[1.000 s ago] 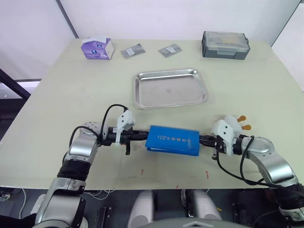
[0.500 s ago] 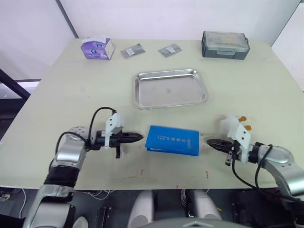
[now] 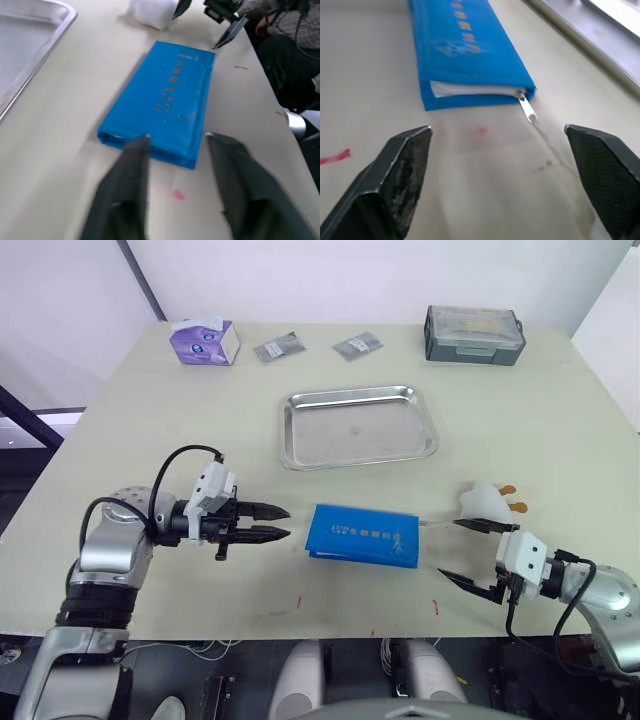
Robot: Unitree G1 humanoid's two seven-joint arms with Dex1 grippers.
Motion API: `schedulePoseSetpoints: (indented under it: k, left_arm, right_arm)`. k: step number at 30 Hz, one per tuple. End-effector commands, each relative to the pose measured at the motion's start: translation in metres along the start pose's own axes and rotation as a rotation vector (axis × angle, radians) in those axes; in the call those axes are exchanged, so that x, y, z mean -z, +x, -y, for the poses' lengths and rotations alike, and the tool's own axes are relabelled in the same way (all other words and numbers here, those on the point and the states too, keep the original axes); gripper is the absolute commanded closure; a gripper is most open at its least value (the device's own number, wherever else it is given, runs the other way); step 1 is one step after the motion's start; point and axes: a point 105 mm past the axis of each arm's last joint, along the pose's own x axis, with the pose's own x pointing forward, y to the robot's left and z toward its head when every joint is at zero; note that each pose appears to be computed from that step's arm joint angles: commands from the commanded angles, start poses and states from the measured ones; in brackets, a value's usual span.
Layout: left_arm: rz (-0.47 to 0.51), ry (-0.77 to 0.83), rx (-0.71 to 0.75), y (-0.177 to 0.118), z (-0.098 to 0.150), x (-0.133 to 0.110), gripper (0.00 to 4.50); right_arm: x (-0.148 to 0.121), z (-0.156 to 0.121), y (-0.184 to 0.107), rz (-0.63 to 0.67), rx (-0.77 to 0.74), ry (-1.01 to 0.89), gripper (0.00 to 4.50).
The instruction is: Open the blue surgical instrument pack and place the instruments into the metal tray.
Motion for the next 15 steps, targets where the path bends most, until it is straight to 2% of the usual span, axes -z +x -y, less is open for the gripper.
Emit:
schedulePoseSetpoints:
  k: [1, 2, 3, 15]
  left_arm:
    - [-0.011, 0.147, 0.126, 0.008, 0.011, -0.019, 0.86]
    - [-0.015, 0.174, 0.142, 0.011, 0.012, -0.021, 0.42]
    - [-0.004, 0.188, 0.154, 0.014, 0.012, -0.023, 0.16]
    - [0.022, 0.219, 0.233, 0.027, 0.021, -0.033, 0.16]
  right_arm:
    - [-0.015, 0.001, 0.007, 0.074, -0.029, -0.178, 0.00]
    - [-0.017, 0.002, 0.011, 0.089, -0.033, -0.223, 0.00]
    - [-0.019, 0.002, 0.014, 0.104, -0.036, -0.266, 0.00]
    - [-0.025, -0.001, 0.042, 0.192, -0.130, -0.521, 0.00]
